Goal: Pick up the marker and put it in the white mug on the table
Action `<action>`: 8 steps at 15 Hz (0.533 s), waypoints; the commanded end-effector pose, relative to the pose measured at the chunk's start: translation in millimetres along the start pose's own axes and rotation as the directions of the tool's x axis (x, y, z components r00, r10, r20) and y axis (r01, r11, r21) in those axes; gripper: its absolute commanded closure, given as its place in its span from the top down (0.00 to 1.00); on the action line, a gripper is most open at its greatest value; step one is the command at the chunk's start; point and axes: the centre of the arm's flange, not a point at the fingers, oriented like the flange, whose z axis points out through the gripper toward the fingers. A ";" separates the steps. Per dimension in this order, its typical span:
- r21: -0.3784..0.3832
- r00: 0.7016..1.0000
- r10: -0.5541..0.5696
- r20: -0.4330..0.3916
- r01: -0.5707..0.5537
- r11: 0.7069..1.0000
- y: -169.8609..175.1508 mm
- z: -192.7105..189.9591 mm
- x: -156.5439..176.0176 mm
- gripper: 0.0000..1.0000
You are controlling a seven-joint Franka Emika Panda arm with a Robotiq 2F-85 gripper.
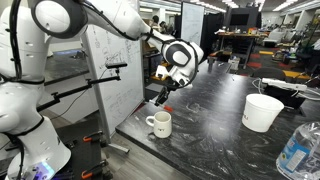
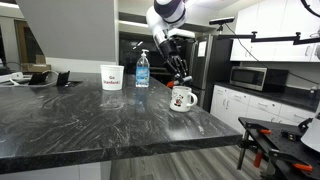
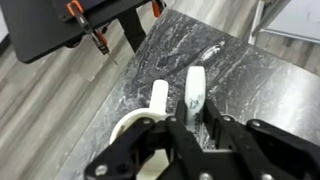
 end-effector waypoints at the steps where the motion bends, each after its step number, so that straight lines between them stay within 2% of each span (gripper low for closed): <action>1: -0.018 0.999 -0.028 0.029 0.029 0.999 12.8 0.0 -11.1 0.06; 8: -0.010 0.992 -0.075 0.104 0.076 0.997 27.6 16.0 -20.7 0.06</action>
